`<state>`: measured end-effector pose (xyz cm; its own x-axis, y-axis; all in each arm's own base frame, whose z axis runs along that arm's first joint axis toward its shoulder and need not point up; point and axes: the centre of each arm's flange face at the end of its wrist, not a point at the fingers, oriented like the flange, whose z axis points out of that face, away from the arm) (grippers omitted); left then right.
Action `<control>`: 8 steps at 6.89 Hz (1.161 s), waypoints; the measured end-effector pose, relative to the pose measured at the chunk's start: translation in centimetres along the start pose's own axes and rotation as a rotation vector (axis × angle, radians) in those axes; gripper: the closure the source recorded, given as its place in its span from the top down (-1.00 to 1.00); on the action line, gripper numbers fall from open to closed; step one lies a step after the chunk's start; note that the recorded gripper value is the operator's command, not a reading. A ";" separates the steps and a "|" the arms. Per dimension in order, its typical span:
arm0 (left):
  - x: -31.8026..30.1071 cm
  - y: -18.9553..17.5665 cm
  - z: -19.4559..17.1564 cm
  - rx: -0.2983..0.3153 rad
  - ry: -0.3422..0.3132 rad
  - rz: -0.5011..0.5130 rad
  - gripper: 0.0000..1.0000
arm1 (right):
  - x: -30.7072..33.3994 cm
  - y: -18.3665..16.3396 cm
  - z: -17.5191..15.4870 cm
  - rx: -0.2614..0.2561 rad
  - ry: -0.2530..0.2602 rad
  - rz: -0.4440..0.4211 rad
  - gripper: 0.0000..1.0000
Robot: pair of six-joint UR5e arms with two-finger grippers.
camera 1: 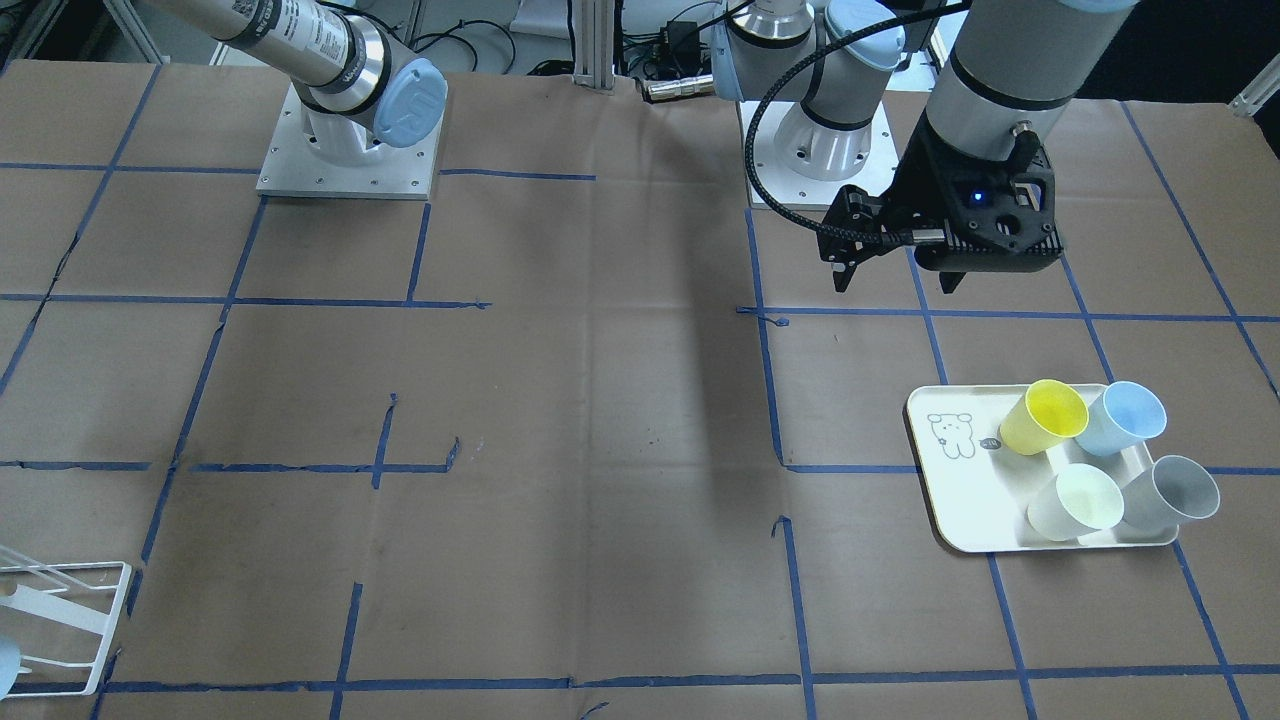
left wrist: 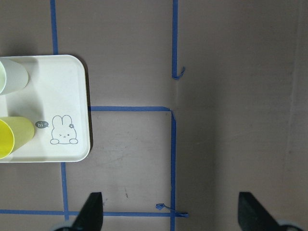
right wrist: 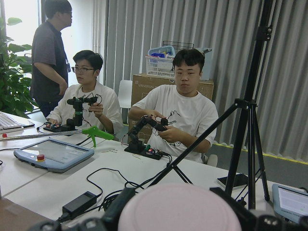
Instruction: Transfer IKEA cup to right arm and place on rack
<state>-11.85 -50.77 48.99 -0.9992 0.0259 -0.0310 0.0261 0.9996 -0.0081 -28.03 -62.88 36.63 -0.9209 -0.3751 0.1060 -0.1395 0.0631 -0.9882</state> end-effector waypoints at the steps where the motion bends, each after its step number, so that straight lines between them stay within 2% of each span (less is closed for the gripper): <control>1: 0.0 1.2 0.3 -0.001 0.000 0.016 0.95 | 2.5 1.9 -0.7 0.005 -0.006 0.004 -0.43; 4: 0.0 1.7 0.9 0.032 0.024 0.066 0.94 | 5.9 7.0 -0.7 0.002 -0.014 0.012 -0.43; 5: 0.1 1.5 0.8 0.050 0.036 0.074 0.94 | 6.3 8.3 -0.3 0.002 -0.024 -0.014 -0.43; 8: -0.4 1.3 0.7 0.063 0.042 0.068 0.96 | 6.8 10.6 0.5 0.000 -0.035 -0.051 -0.43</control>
<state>-11.35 -49.46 48.33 -0.9954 0.0953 0.0087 0.0944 0.9931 -0.0702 -35.57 -65.24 26.85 -0.8992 -0.4101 0.1525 -0.1862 0.0434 -0.9816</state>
